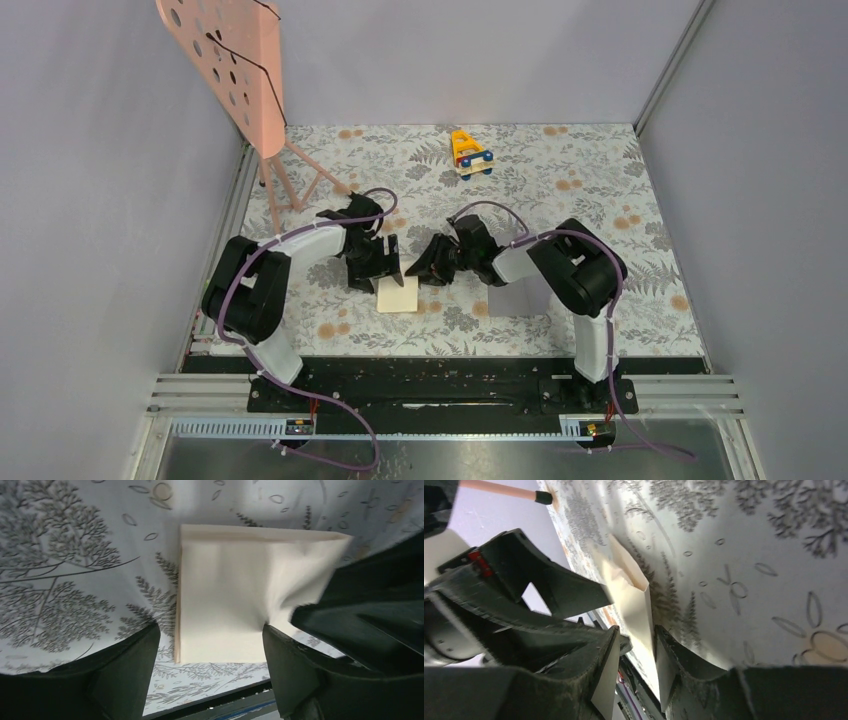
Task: Place the letter into the envelope and seal it
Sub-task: Pick up the letter from the center of the board.
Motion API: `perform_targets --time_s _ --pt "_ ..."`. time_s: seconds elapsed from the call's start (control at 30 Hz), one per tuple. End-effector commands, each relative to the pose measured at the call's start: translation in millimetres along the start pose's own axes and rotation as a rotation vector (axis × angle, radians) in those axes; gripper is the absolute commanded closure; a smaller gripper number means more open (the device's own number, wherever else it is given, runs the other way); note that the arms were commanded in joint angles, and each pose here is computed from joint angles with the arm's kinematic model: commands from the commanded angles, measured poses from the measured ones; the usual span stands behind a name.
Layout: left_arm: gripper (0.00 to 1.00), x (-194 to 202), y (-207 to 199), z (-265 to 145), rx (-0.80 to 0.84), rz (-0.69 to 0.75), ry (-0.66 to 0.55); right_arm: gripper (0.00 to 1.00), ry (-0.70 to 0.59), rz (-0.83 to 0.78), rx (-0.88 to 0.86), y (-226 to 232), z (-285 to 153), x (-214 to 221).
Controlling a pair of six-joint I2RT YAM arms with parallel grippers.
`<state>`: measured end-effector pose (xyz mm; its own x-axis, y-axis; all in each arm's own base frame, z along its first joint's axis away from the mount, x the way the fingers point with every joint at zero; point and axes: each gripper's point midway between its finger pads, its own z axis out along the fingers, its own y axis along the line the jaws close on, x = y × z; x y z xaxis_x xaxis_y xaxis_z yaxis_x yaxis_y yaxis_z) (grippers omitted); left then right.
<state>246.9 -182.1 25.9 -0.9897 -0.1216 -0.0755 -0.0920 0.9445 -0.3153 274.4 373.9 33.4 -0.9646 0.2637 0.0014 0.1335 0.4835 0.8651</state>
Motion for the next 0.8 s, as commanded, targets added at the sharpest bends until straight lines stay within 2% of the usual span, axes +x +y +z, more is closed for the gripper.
perform_targets --time_s 0.0,0.1,0.2,0.4,0.5,0.6,0.77 --pt "0.25 -6 -18 9 0.156 0.006 0.000 0.61 0.032 -0.011 -0.064 13 10 6" --pt "0.29 -8 -21 9 0.174 0.004 0.002 0.63 0.028 -0.015 -0.052 11 11 5" --pt "0.30 -9 -23 6 0.189 0.004 -0.005 0.71 0.026 -0.018 -0.048 11 10 5" --pt "0.29 -13 -27 -8 0.214 0.005 -0.034 0.97 0.018 -0.044 -0.070 29 -2 6" --pt "0.24 -15 -27 -29 0.217 0.023 -0.073 1.00 0.004 -0.080 -0.085 45 -19 4" --pt "0.16 -17 -31 -60 0.248 0.067 -0.143 1.00 -0.017 -0.125 -0.110 64 -44 -2" --pt "0.06 -10 -57 -109 0.434 0.162 -0.185 1.00 -0.032 -0.204 -0.229 106 -93 -12"
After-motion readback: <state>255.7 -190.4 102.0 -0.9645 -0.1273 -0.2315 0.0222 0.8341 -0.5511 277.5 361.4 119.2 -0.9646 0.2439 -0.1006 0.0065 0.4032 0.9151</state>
